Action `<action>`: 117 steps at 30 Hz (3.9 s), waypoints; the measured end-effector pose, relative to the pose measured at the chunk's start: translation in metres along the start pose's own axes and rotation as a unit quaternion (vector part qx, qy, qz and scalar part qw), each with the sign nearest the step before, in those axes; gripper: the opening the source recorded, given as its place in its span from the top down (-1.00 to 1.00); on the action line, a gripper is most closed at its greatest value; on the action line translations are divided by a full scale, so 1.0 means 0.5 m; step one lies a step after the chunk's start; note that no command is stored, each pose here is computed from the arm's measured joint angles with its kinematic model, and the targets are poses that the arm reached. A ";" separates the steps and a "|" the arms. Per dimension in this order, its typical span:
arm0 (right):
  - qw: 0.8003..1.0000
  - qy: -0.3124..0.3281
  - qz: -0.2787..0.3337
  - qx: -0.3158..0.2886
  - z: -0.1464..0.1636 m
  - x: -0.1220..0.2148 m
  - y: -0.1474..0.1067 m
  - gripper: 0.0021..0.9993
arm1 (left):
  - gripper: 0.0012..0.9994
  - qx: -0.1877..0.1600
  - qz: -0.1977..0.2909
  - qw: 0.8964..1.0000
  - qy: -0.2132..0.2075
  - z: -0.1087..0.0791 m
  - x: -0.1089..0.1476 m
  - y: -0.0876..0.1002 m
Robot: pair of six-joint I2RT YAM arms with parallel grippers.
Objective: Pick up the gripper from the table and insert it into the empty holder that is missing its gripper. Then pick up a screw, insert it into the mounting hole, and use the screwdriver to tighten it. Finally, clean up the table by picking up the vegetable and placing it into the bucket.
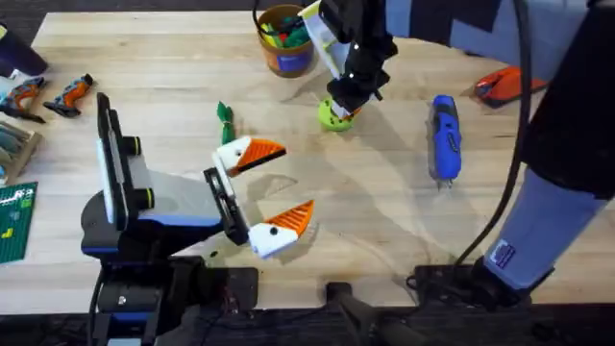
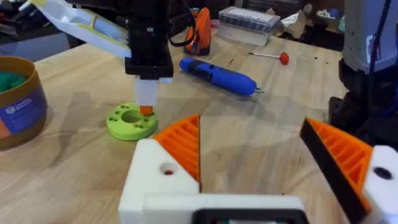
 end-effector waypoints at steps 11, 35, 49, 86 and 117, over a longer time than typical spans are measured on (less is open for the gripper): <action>1.000 -0.002 -0.026 -0.001 -0.005 0.089 -0.009 0.99 | -0.97 0.000 0.000 1.000 0.000 0.000 0.000 0.000; 0.979 0.010 -0.187 0.082 0.117 0.471 -0.047 0.99 | -0.97 0.000 0.000 1.000 0.000 0.000 0.000 0.000; 0.961 0.041 -0.197 0.192 0.282 0.491 -0.083 0.99 | -0.97 0.000 0.000 1.000 0.000 0.000 0.000 0.000; 0.942 0.055 -0.138 0.300 0.422 0.413 -0.045 0.99 | -0.97 0.000 0.000 1.000 0.000 0.000 0.000 0.000; 0.934 0.075 -0.110 0.332 0.454 0.386 -0.057 0.99 | -0.97 0.000 0.000 1.000 0.000 0.000 0.000 0.000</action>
Point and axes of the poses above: each hand's point on the last joint's axis, 136 mm out from that joint toward the fingers, its own x axis back along the fingers, its own z axis along the line the jaws close on, y = z × x, the point moved 5 cm from there along x, back along the fingers, and after that the axes turned 3 degrees about -x, right-handed, at the moved point
